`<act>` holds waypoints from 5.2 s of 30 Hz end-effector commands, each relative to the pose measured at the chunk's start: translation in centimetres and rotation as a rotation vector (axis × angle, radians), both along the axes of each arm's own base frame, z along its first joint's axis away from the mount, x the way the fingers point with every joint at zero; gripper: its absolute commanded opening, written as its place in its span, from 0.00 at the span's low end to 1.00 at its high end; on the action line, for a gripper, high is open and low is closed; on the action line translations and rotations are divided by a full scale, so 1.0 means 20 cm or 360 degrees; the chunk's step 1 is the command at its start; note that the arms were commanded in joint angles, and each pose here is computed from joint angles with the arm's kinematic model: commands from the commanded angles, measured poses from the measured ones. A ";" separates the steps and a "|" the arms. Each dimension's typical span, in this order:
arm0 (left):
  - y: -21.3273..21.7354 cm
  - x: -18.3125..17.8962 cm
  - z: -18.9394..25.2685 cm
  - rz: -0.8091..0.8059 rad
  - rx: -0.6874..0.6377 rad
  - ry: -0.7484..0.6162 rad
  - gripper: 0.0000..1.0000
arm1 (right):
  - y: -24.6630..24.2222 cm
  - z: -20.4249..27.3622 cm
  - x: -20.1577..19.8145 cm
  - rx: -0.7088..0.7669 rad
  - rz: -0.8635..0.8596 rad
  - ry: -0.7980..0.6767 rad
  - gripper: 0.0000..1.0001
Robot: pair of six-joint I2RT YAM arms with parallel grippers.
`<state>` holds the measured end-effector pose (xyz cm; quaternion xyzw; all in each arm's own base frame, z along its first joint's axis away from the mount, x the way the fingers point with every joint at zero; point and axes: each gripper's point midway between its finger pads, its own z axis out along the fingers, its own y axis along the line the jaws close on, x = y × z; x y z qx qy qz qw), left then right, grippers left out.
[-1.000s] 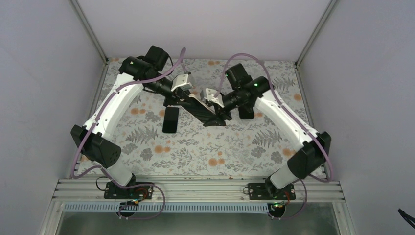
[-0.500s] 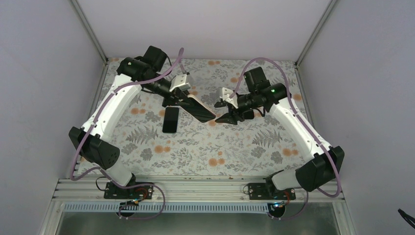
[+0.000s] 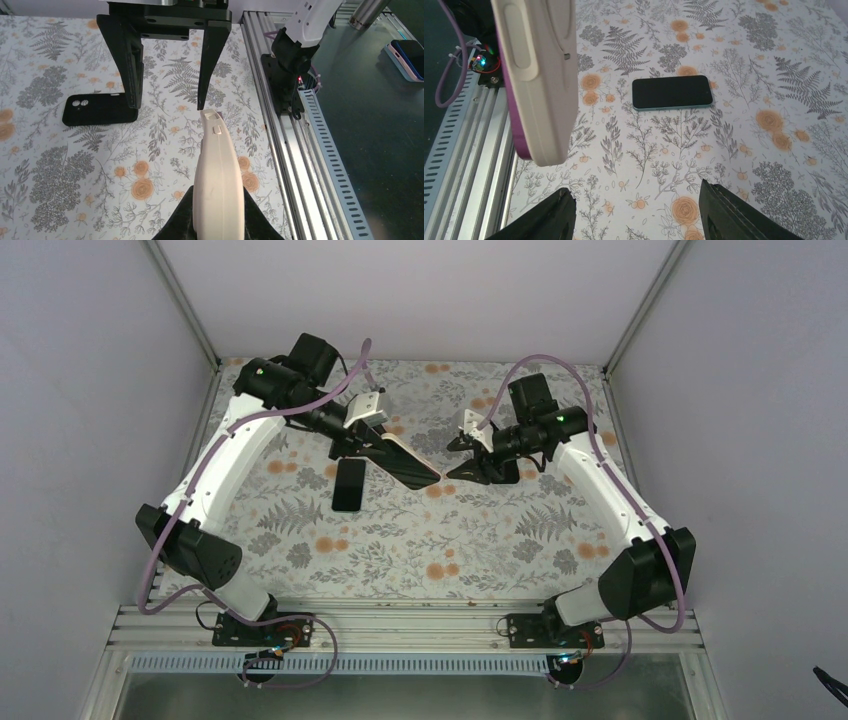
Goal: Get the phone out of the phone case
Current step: Remove the phone case from the phone.
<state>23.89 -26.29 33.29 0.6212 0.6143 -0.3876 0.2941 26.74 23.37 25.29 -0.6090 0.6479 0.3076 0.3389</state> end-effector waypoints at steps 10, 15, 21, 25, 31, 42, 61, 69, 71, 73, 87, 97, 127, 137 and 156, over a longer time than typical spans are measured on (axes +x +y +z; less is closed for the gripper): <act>-0.02 -0.01 0.07 -0.0052 -0.0108 -0.0029 0.02 | 0.04 0.09 -0.07 0.0138 0.0132 0.0021 0.64; -0.02 0.00 0.05 -0.0049 -0.0096 -0.0017 0.02 | 0.06 0.10 -0.06 0.0165 0.0155 0.0030 0.64; -0.03 0.01 0.05 -0.0050 -0.0104 -0.0014 0.02 | 0.07 0.11 -0.06 0.0185 0.0181 0.0043 0.63; -0.03 0.01 0.06 -0.0051 -0.0110 -0.0014 0.02 | 0.08 0.10 -0.06 0.0184 0.0188 0.0053 0.63; -0.04 0.02 0.06 -0.0054 -0.0116 -0.0007 0.02 | 0.09 0.09 -0.06 0.0182 0.0197 0.0060 0.62; -0.04 0.02 0.07 -0.0051 -0.0116 -0.0009 0.02 | 0.09 0.09 -0.07 0.0182 0.0204 0.0061 0.62; -0.04 0.02 0.09 -0.0055 -0.0131 -0.0019 0.02 | 0.09 0.07 -0.06 0.0164 0.0191 0.0068 0.61; -0.04 0.00 0.11 -0.0066 -0.0159 -0.0020 0.02 | 0.10 0.03 0.04 0.0112 0.0086 0.0036 0.58; -0.04 -0.01 0.12 -0.0079 -0.0183 -0.0007 0.02 | 0.10 0.02 0.09 0.0099 0.0023 0.0005 0.58; -0.05 -0.02 0.13 -0.0090 -0.0202 0.0010 0.02 | 0.09 0.02 0.17 0.0077 -0.0078 -0.0053 0.58; -0.08 -0.07 0.15 -0.0170 -0.0301 0.0099 0.02 | 0.44 0.20 0.08 0.0140 0.0250 -0.0143 0.67; -0.12 0.08 0.13 -0.0108 -0.0239 0.0049 0.02 | 0.70 0.68 -0.29 0.0527 0.0749 0.0099 0.70; 0.23 0.49 0.76 0.1077 -0.0018 -0.1262 1.00 | 0.09 0.75 0.57 0.0638 -0.0452 0.0224 0.03; -0.23 0.70 0.59 0.1080 0.0002 -0.1725 1.00 | 0.14 0.97 0.94 0.0661 -0.0806 -0.0054 0.03; -0.28 0.96 0.47 0.1341 -0.0123 -0.1608 1.00 | 0.16 0.92 0.90 0.0743 -0.0762 -0.0070 0.03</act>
